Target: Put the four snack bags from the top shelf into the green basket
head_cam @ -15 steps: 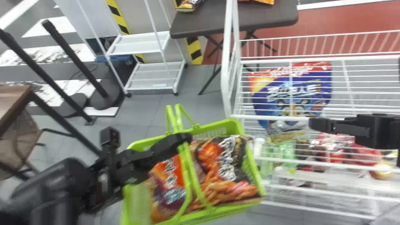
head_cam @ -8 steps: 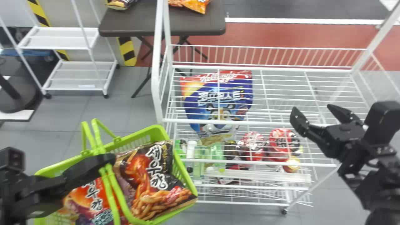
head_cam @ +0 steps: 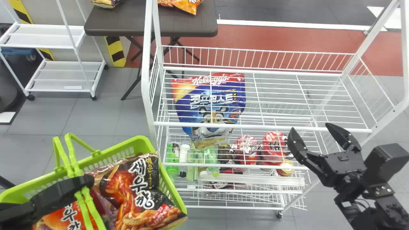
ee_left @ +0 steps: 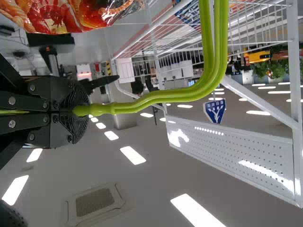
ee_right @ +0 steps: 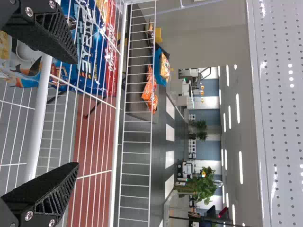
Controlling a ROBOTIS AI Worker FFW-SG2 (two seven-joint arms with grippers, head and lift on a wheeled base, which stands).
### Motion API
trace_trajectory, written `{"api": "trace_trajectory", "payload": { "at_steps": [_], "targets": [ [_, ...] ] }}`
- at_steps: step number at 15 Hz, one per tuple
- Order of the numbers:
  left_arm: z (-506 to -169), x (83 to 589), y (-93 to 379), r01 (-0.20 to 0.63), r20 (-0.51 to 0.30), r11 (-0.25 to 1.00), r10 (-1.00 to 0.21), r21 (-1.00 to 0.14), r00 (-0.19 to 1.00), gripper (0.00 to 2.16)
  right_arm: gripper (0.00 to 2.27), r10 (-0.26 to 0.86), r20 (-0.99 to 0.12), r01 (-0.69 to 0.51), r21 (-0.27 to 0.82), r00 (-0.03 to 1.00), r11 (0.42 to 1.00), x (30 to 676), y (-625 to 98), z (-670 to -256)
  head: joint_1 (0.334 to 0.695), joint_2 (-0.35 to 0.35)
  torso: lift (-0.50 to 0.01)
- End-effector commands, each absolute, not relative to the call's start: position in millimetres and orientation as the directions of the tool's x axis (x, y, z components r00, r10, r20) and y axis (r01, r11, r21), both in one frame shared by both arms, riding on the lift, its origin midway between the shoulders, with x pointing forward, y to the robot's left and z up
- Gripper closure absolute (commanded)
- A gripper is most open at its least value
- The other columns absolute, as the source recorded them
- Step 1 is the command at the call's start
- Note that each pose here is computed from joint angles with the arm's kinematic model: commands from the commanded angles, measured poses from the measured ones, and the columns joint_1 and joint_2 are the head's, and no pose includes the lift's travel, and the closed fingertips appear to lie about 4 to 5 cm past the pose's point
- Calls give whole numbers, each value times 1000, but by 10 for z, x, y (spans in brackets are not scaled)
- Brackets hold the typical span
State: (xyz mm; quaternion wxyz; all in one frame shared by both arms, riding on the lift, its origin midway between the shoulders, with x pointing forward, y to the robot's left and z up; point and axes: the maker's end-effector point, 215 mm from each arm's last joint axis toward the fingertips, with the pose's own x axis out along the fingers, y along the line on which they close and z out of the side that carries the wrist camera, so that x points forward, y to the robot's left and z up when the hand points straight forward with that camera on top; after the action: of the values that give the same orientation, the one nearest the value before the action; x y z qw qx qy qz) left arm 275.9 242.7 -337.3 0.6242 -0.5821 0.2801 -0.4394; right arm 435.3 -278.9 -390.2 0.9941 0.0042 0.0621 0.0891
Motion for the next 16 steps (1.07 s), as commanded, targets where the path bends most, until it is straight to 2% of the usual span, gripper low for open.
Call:
{"api": "trace_trajectory", "payload": {
  "at_steps": [1, 16],
  "targets": [
    [-3307, 2697, 2432, 231, 173, -72, -875, -970, 452, 2148, 43, 179, -121, -178, 18, 976, 984, 4295, -2774, -3893, 695, -59, 0],
    [-3302, 2700, 2407, 232, 177, -77, -876, -970, 448, 2148, 56, 164, -148, -161, 32, 975, 986, 4238, -2771, -3992, 695, -58, 0]
  ]
}}
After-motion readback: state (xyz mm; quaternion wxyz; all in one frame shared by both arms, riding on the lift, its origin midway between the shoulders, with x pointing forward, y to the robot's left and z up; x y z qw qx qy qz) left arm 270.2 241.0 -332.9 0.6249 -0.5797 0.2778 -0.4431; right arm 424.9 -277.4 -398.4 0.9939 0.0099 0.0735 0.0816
